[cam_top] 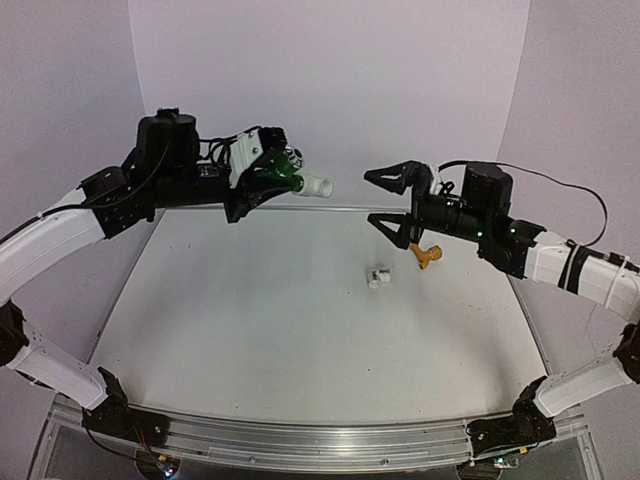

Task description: Install the water faucets

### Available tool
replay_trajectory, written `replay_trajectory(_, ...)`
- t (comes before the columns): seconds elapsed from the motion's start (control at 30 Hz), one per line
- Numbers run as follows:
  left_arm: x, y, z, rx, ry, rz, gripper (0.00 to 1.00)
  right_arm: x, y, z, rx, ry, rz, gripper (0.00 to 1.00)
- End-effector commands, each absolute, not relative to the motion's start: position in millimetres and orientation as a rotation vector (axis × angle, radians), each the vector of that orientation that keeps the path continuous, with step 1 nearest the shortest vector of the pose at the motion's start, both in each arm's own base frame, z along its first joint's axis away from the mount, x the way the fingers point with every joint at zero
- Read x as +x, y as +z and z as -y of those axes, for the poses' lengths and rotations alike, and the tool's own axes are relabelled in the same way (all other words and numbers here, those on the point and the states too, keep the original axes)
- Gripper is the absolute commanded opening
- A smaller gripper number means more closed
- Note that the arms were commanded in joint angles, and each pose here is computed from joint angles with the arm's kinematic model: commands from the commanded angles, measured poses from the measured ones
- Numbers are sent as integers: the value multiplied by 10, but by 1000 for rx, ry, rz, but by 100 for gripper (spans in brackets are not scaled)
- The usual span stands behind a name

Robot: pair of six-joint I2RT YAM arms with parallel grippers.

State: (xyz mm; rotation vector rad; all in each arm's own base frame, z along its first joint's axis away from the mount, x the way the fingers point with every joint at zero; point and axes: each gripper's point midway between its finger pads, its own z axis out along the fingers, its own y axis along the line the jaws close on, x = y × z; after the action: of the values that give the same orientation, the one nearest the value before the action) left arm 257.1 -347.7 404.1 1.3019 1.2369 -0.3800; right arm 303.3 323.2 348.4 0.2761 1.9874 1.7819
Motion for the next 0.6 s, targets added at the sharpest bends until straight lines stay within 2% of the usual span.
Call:
replay_trajectory(0.0,2458,4894,3177,734,-797,-1299,0,2685,3870,-3231,-236,1656,-1815,98)
replay_trajectory(0.13,2387,4982,3041,498,-1140,-1452,0,2437,3899,-3245,-814,1289,-1600,98)
replay_trajectory(0.27,2191,4916,3276,483,-1541,-1599,0,2404,3818,-3272,-1084,1038,-1373,98)
replay_trajectory(0.37,2050,4894,3362,500,-1705,-1646,0,2362,3899,-3393,-1170,1074,-1263,98)
replay_trajectory(0.57,1960,4756,3285,468,-1770,-1613,0,2337,4164,-3604,-1083,1373,-1197,91)
